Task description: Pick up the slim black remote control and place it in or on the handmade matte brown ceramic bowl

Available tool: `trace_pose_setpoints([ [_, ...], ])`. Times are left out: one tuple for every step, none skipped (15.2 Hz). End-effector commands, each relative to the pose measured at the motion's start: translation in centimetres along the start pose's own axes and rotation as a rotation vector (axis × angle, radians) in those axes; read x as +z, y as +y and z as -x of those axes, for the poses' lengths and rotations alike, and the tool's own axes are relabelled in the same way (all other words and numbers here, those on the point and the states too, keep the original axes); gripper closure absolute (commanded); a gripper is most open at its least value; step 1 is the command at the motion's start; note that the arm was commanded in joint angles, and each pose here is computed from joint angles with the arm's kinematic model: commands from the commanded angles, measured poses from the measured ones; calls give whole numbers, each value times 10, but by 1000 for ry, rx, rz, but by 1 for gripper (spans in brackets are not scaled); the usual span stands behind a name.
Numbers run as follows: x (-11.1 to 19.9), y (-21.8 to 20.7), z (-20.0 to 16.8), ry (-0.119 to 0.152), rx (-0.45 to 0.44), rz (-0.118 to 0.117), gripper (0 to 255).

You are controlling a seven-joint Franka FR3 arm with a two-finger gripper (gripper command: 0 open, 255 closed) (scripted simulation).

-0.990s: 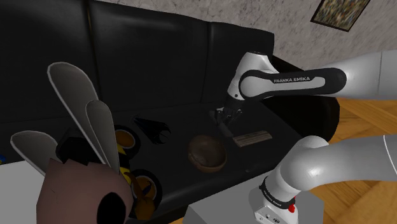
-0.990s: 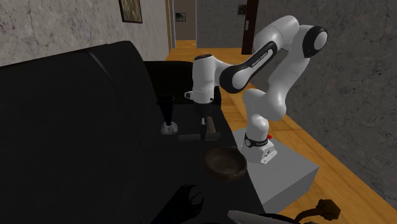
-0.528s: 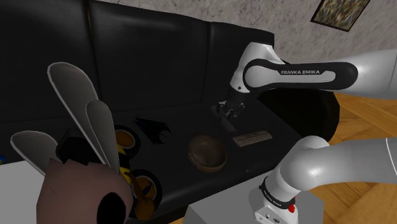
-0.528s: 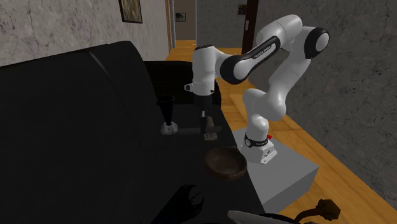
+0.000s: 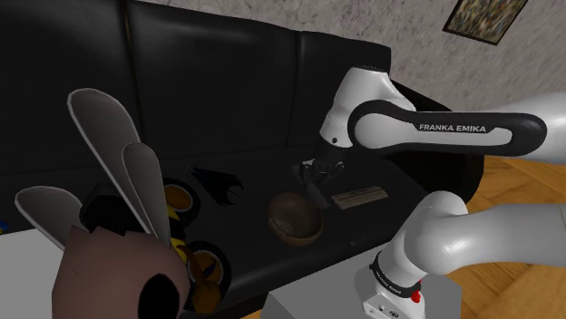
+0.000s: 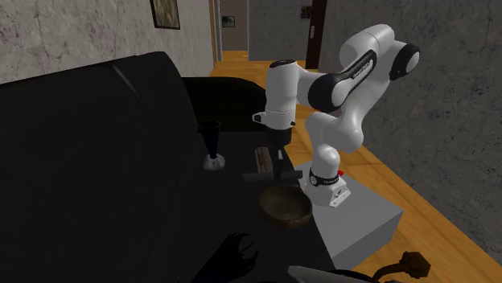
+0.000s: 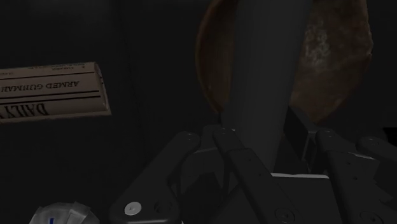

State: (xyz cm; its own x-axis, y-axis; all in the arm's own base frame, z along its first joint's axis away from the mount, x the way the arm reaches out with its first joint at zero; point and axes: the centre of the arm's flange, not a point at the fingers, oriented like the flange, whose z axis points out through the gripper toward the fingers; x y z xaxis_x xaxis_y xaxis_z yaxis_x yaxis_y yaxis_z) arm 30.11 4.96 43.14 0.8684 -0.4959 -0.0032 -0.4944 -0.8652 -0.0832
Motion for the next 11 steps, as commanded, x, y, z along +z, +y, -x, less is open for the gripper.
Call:
trace_pose_setpoints([
  [3, -18, 21, 0, 2, 0, 255],
  [5, -27, 31, 0, 2, 0, 255],
  [7, -40, 45, 0, 2, 0, 255],
  [13, -39, 45, 0, 2, 0, 255],
  [18, -39, 45, 0, 2, 0, 255],
  [23, -38, 45, 0, 2, 0, 255],
  [28, -38, 44, 0, 2, 0, 255],
  [34, -37, 44, 0, 2, 0, 255],
  [39, -37, 44, 0, 2, 0, 255],
  [44, -37, 44, 0, 2, 0, 255],
  [49, -36, 44, 0, 2, 0, 255],
])
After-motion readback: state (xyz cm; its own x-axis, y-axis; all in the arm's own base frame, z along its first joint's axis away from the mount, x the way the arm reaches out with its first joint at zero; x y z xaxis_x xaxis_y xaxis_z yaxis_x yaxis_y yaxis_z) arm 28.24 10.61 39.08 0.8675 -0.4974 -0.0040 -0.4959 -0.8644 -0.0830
